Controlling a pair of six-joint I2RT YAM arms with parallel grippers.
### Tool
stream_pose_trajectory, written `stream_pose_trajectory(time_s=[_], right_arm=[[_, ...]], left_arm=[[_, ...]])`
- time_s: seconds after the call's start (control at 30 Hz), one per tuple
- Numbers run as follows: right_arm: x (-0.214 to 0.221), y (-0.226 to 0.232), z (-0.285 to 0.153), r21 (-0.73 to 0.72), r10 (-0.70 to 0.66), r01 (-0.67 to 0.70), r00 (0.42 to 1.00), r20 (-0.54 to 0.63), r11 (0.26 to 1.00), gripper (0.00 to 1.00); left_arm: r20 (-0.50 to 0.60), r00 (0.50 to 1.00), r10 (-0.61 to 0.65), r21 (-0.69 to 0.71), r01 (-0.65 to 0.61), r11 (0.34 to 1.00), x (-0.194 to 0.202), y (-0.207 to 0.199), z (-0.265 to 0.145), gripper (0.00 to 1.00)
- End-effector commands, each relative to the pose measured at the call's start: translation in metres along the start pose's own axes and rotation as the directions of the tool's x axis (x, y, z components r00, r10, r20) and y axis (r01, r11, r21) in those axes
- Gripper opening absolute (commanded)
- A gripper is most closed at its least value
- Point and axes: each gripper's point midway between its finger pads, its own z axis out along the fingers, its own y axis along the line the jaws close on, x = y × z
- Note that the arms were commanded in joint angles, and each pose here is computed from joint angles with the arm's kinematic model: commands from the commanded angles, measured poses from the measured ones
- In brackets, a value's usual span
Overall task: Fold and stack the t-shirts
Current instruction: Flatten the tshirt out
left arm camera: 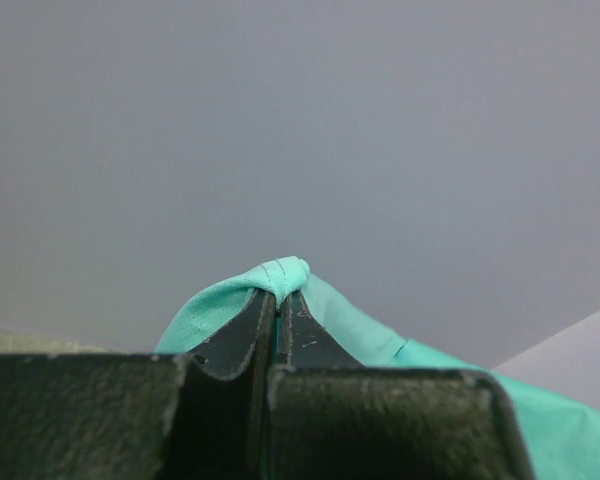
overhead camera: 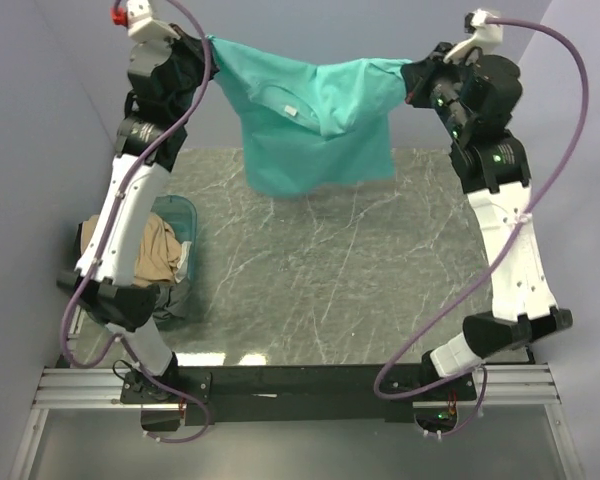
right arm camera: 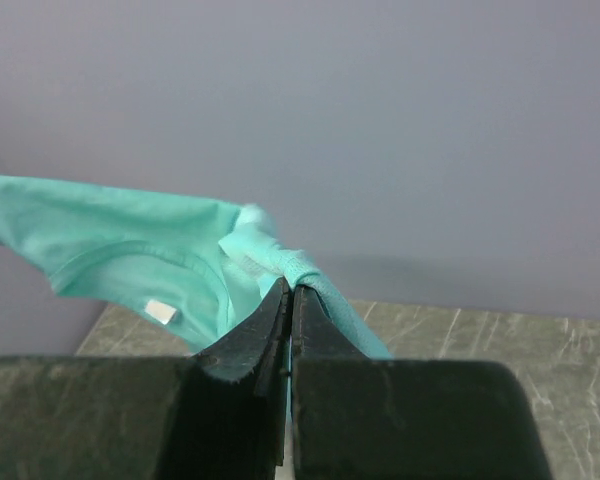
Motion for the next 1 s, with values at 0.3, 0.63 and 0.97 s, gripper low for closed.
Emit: stream_pose_trajectory(time_s=[0.3,0.63,0.97], right_arm=[[0.189,-0.051,-0.104,0.177,0.24,-0.191,0.916,-0.321,0.965,0.0],[0.371,-0.091,-0.231,0.437,0.421,-0.159,0.674,-0.607,0.885,0.49],[0.324,-0.078,-0.174,0.328,0.35,-0.19,0.763,-0.544,0.925,0.86]], left_arm=[[-0.173,0.981,-0.083,-0.242,0.04,0.97,0.109,0.115,-0.097,0.01],[-0.47,0.851,-0.235,-0.525,-0.055,0.849,0.273,0.225,-0.205,0.72],[-0.538,0.829,-0.153,-0.356,-0.059,0.932,0.285,0.158,-0.19,1.0]])
